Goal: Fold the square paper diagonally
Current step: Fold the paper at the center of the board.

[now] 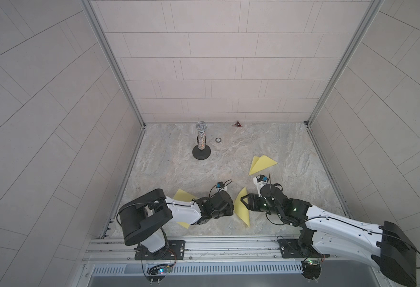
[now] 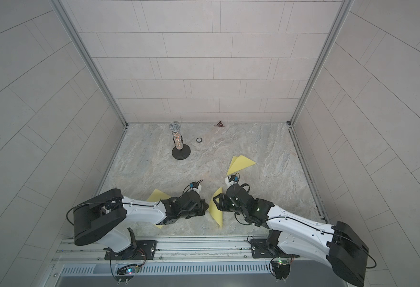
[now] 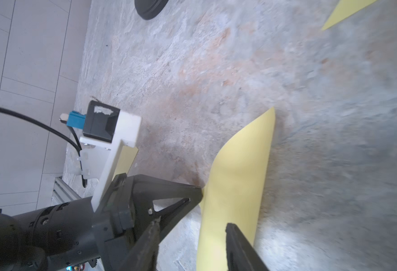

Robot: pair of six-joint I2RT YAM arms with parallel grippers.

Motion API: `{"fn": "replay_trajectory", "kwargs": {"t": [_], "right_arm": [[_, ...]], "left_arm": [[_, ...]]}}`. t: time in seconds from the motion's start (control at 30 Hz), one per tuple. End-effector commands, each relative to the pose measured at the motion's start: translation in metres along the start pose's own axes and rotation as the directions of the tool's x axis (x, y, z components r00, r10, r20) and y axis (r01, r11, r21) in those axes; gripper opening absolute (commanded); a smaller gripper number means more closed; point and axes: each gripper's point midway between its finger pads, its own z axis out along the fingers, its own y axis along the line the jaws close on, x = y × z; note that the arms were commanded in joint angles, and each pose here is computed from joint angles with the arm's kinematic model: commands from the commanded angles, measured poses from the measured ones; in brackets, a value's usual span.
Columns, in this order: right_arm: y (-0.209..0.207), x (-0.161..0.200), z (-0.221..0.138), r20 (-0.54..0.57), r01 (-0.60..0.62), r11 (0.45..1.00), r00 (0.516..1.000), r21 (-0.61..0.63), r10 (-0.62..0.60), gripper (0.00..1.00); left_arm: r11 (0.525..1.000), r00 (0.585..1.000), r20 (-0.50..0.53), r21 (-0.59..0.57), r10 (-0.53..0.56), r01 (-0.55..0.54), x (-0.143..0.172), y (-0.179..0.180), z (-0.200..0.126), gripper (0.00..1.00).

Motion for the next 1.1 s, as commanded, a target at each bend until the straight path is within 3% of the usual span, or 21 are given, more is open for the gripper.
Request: {"fn": "replay_trajectory", "kwargs": {"t": [0.0, 0.13, 0.43, 0.87, 1.07], "right_arm": [[-0.052, 0.021, -0.007, -0.084, 0.005, 0.990, 0.996, 0.138, 0.007, 0.59], [-0.055, 0.030, -0.002, -0.160, -0.053, 0.998, 0.985, 0.040, 0.059, 0.65], [-0.025, 0.024, 0.014, -0.169, -0.110, 0.980, 0.982, -0.163, 0.082, 0.73], [-0.037, 0.034, 0.053, -0.251, -0.149, 0.982, 0.961, -0.117, 0.116, 0.69], [-0.034, 0.030, 0.061, -0.249, -0.141, 0.980, 0.963, -0.138, 0.103, 0.60]], "left_arm": [[0.975, 0.994, -0.109, -0.218, 0.010, -0.034, 0.033, 0.061, 0.002, 0.00], [0.974, 0.994, -0.109, -0.225, 0.015, -0.040, 0.033, 0.061, 0.002, 0.00], [0.970, 0.993, -0.115, -0.237, 0.025, -0.052, 0.033, 0.060, 0.002, 0.00], [0.967, 0.993, -0.117, -0.248, 0.028, -0.057, 0.034, 0.062, 0.002, 0.00], [0.966, 0.993, -0.116, -0.252, 0.027, -0.056, 0.034, 0.063, 0.002, 0.00]]}}
